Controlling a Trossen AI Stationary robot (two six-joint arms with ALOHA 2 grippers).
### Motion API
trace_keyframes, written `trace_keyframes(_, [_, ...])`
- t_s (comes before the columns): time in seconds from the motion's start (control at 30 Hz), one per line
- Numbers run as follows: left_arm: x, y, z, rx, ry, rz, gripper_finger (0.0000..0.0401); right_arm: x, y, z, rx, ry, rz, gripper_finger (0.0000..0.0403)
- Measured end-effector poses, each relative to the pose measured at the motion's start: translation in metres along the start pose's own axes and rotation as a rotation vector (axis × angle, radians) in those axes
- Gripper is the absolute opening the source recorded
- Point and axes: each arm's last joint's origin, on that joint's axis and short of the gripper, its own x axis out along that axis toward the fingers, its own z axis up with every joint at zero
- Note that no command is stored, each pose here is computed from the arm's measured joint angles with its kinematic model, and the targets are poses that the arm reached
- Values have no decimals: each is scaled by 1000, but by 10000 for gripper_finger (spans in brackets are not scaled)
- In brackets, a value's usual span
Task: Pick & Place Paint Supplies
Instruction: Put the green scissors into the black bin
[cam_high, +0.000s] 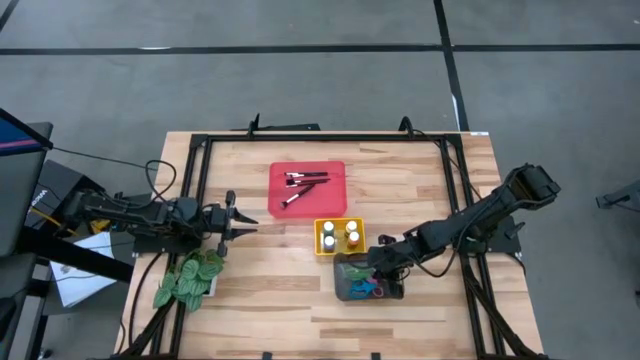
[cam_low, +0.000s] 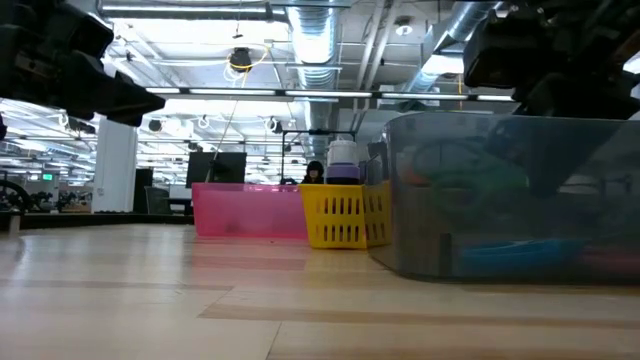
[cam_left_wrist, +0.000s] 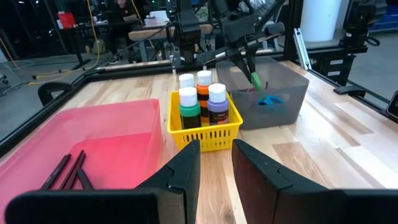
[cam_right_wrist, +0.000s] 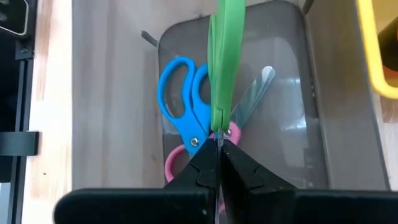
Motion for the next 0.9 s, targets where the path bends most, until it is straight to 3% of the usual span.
trace_keyframes(0.67, [0,0,0,0,0,-1,85,0,7,-3,20,-17,-7,2])
trace_keyframes(0.9, [0,0,0,0,-1,-4,85,0,6,-2,29,-28,-23,40])
